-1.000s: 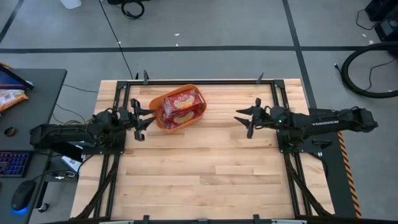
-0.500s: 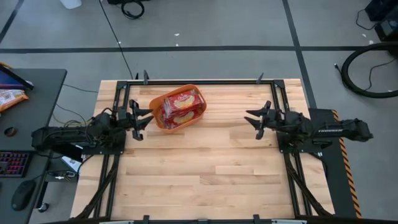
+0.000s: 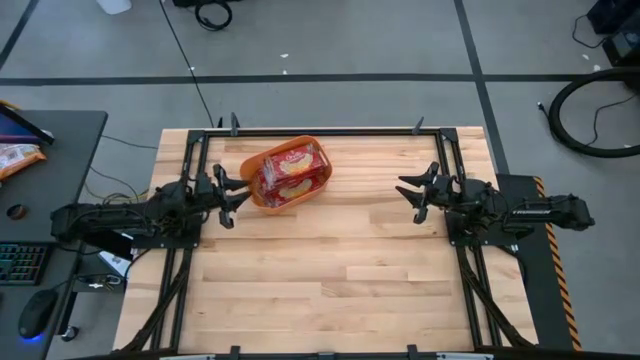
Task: Sort popcorn bags into baskets
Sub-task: Return to Home Position
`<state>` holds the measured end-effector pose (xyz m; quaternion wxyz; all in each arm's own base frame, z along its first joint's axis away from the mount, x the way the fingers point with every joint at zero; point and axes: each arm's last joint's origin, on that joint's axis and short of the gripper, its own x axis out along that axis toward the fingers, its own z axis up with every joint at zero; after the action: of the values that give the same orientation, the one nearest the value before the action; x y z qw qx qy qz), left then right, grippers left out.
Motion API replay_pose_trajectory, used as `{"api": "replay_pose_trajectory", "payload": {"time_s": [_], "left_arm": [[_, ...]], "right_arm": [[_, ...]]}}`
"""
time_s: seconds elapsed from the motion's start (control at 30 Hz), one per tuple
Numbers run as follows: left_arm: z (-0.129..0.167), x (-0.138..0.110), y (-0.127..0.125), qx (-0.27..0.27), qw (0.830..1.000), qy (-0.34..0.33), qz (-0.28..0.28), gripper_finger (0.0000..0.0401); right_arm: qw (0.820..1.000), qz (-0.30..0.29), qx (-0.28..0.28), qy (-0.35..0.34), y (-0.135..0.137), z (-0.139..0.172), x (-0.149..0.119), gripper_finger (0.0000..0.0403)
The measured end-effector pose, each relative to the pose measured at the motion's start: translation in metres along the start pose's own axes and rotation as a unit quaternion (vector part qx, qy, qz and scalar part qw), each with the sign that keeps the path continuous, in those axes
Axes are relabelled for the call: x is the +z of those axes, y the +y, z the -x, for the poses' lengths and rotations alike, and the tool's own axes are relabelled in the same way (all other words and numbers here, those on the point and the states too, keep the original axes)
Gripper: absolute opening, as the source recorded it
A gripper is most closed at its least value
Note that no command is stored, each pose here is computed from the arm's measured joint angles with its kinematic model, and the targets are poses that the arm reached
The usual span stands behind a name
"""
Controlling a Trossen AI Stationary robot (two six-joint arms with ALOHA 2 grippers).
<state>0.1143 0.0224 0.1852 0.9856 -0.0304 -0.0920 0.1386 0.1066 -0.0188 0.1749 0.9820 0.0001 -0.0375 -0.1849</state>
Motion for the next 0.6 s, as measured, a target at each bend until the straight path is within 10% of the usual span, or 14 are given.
{"api": "replay_pose_trajectory", "payload": {"time_s": [0.6], "left_arm": [[0.0000, 0.0002, 0.0000, 0.000, 1.000, -0.001, 0.001, 0.0141]], "right_arm": [[0.999, 0.038, 0.000, 0.000, 0.0000, 0.0000, 0.0000, 0.0155]]}}
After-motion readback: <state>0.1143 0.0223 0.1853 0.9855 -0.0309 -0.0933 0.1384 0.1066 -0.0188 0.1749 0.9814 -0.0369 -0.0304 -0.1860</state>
